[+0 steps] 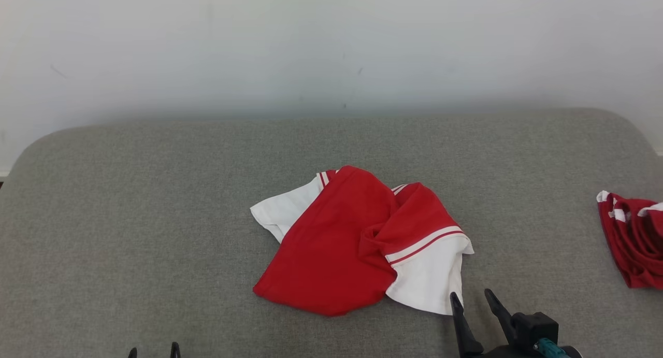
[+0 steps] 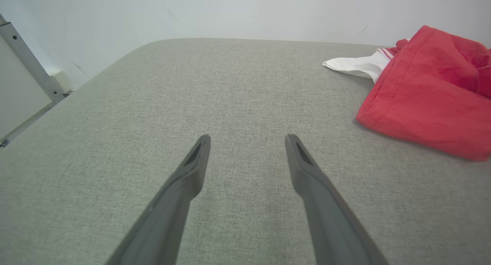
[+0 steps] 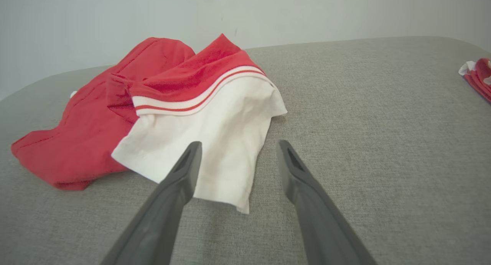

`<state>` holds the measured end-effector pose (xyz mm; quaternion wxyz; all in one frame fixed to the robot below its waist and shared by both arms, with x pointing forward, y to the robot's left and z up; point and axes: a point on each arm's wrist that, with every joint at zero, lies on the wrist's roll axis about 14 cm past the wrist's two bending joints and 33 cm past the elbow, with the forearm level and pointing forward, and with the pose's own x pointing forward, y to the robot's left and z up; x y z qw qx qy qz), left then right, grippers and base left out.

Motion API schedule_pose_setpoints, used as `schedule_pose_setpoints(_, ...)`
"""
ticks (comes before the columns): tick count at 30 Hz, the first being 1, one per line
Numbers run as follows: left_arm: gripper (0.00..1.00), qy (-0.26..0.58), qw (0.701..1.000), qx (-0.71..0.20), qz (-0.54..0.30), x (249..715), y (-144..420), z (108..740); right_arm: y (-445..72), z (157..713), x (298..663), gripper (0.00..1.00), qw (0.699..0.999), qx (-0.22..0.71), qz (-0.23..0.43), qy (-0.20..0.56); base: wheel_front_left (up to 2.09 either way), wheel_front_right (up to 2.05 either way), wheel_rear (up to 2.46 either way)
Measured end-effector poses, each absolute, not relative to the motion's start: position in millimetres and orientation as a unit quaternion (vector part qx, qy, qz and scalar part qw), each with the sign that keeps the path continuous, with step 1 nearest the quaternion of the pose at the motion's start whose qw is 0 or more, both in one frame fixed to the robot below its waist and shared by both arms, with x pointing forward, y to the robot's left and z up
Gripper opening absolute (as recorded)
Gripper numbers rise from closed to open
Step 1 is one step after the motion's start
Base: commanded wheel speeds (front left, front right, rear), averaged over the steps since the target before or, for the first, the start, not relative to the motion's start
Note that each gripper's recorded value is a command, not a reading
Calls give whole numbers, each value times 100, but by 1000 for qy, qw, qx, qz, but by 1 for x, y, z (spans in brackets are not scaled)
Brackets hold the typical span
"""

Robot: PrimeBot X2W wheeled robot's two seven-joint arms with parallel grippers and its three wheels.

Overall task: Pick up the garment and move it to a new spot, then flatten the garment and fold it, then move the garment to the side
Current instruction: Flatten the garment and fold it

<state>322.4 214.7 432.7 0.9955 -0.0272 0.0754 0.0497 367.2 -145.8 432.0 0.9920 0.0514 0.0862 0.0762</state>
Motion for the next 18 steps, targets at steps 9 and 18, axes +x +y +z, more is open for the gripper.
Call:
schedule_pose_setpoints(9,100,87,994,-39,44,331,207,426,-151,404,386,93,988,52,64,132,0,0,0)
schedule_pose_setpoints(18,100,104,992,-37,63,333,216,416,-145,380,397,0,982,47,69,169,0,0,0)
